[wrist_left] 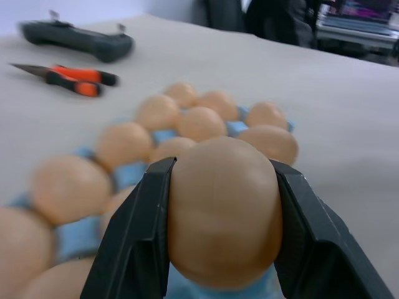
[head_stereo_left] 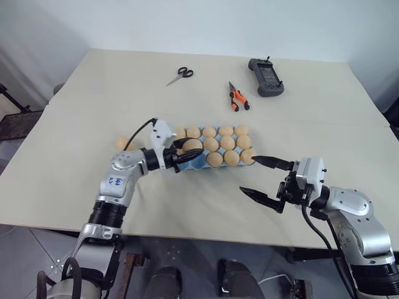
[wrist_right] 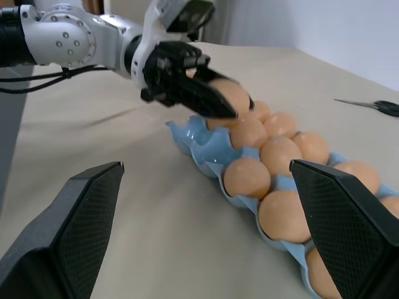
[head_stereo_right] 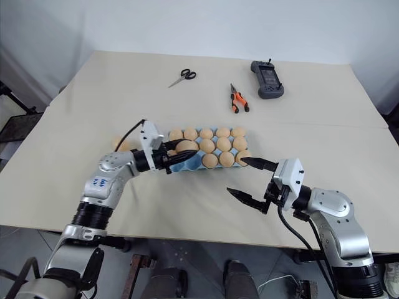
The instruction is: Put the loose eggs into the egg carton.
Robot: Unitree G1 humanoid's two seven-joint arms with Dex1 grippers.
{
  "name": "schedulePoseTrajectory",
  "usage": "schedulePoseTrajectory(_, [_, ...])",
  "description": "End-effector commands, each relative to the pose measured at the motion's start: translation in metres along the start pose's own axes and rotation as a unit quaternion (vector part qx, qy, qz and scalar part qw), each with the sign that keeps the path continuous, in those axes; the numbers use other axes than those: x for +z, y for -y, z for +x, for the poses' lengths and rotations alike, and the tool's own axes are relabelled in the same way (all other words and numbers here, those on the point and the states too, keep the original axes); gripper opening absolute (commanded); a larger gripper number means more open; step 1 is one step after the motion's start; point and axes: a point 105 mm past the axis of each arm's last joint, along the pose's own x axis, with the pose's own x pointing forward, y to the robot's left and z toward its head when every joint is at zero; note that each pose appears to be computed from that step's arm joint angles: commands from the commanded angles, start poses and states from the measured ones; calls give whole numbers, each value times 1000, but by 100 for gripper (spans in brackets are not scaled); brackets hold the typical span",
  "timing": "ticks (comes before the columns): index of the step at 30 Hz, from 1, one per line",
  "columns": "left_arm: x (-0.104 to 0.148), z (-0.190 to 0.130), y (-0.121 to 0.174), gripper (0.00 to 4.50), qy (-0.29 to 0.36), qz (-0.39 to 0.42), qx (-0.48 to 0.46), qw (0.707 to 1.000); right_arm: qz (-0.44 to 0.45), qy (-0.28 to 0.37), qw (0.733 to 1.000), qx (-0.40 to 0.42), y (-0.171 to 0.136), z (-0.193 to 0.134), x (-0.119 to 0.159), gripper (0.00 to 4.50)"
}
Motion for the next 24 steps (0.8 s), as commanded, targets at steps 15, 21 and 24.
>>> schedulePoseTrajectory(15, [18, -85, -24, 360, 25, 60, 73, 995, -22, 16, 999, -18, -4, -6, 11, 450])
schedulePoseTrajectory(21, [1, -168, -20, 446, -9, 65, 184, 981, -28, 12, 999, -19, 0, -19, 11, 450])
schedulePoseTrajectory(24, [-13, -195, -8, 449, -37, 52, 215, 975, -26, -11, 999, -20, -1, -30, -1, 450])
